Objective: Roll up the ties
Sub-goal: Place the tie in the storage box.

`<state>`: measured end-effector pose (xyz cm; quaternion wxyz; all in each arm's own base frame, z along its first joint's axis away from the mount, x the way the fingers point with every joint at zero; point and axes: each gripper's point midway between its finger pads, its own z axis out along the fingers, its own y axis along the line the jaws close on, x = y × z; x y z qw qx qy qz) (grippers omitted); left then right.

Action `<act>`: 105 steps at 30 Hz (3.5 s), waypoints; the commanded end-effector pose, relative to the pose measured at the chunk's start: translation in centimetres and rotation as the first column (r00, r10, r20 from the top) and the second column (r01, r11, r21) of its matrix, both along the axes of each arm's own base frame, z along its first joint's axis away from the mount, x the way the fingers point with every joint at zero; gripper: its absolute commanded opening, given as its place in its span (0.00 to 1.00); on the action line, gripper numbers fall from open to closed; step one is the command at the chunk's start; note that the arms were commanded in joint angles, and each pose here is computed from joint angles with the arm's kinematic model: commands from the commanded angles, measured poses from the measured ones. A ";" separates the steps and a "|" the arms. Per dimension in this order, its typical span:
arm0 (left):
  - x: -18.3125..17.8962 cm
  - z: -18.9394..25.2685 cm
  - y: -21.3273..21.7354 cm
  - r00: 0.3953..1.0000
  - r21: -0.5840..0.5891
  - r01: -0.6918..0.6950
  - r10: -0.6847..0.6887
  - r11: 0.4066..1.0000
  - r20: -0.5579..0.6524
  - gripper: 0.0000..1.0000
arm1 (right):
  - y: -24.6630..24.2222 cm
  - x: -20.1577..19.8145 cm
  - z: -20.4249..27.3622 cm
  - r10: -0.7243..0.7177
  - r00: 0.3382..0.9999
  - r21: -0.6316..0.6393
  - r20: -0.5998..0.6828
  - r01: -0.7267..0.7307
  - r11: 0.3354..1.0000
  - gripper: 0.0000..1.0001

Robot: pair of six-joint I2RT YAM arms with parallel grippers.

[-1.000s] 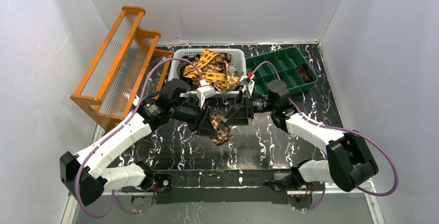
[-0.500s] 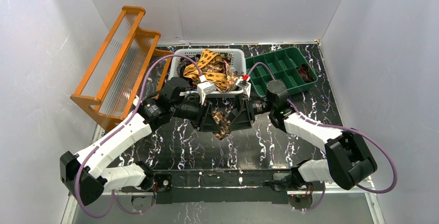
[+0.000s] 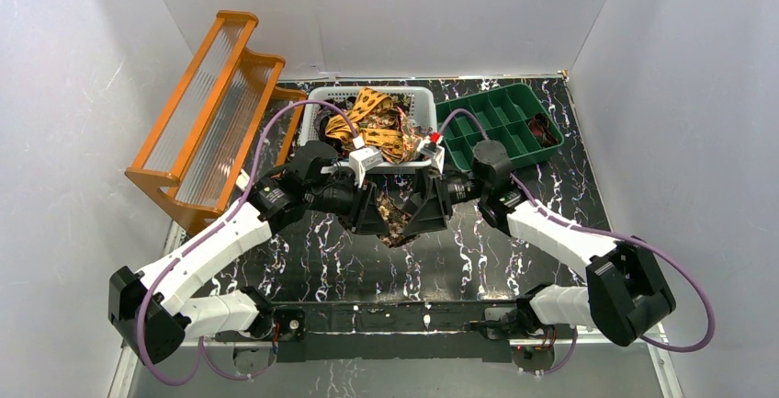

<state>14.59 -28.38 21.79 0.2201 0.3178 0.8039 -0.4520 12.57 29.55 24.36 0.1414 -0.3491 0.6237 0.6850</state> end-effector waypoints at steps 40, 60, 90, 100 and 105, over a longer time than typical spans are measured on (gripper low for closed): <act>-0.5 2.4 -0.6 0.998 -0.101 0.043 -0.038 0.994 0.049 0.03 | 1.8 -1.3 -0.2 0.045 0.999 -0.048 0.020 -0.044 0.998 0.29; 1.3 1.2 0.2 0.995 -0.033 -0.098 0.099 0.995 0.032 0.60 | 2.1 0.0 -2.1 -0.047 0.999 -0.146 0.009 0.048 0.988 0.01; 6.8 0.3 7.1 0.813 0.060 -0.572 0.555 0.818 0.174 0.98 | -14.8 21.2 -4.3 -0.584 0.567 -0.639 0.580 0.762 0.105 0.01; 5.7 -0.1 6.2 0.855 0.043 -0.509 0.500 0.860 0.139 0.98 | -26.1 28.3 -6.3 -0.590 0.522 -0.691 0.615 0.718 -0.085 0.01; 5.3 -0.4 5.8 0.874 0.048 -0.478 0.469 0.877 0.126 0.98 | -29.4 30.6 -6.7 -0.582 0.533 -0.693 0.615 0.717 -0.076 0.01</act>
